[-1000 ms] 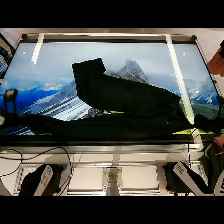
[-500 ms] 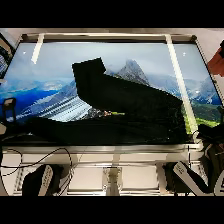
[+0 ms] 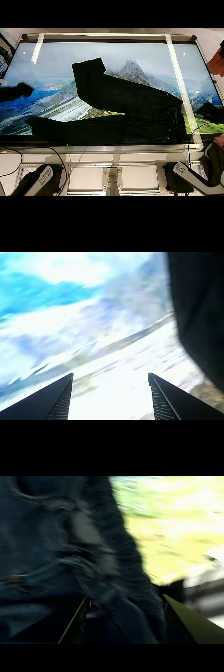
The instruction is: Fold the clothes and pants, and hang the long-sleeved shirts on hangers.
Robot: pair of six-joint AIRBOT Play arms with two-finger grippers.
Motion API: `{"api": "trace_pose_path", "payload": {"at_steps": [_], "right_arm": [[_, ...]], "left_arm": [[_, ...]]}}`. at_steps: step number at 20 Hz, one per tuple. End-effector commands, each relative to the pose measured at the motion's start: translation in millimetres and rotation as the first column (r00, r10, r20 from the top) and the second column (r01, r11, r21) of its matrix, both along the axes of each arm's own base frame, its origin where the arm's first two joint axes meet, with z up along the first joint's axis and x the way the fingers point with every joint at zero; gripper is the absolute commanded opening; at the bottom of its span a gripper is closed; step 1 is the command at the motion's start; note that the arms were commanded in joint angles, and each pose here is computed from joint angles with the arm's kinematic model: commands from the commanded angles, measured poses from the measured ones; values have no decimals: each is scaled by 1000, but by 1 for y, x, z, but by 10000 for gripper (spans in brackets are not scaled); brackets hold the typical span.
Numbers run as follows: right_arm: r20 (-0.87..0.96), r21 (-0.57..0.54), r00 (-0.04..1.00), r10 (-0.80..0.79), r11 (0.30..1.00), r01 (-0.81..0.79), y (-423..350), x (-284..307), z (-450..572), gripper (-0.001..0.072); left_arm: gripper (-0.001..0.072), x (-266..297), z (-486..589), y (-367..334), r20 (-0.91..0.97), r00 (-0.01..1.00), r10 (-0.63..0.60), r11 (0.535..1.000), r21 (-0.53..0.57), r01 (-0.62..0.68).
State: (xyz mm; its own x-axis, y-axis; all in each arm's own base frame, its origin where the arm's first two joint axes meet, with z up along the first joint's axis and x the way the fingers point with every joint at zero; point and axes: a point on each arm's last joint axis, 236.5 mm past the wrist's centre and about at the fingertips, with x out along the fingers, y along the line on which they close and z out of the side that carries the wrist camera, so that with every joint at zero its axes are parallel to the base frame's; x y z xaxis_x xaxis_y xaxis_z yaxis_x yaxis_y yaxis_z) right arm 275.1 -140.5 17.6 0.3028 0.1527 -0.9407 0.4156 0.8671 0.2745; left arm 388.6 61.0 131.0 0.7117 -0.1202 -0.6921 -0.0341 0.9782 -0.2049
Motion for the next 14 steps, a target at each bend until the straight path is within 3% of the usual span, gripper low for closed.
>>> {"api": "trace_pose_path", "payload": {"at_steps": [1, 5, 9, 14], "right_arm": [[18, 128, 999, 47, 991, -49, 29, 30, -19, 531], [13, 140, 992, 122, 983, -123, 53, 43, -27, 530], [25, 129, 988, 154, 979, -156, 64, 49, -26, 530], [44, 115, 981, 188, 975, -192, 76, 58, -26, 530]], "left_arm": [[562, 86, -13, -70, -1, 981, -195, 975, -107, 194], [563, 178, -97, -143, -142, 957, -254, 943, -255, 213], [563, 226, -158, -167, -226, 956, -188, 937, -333, 106], [563, 232, -197, -121, -305, 952, -16, 990, -139, -27]]}}
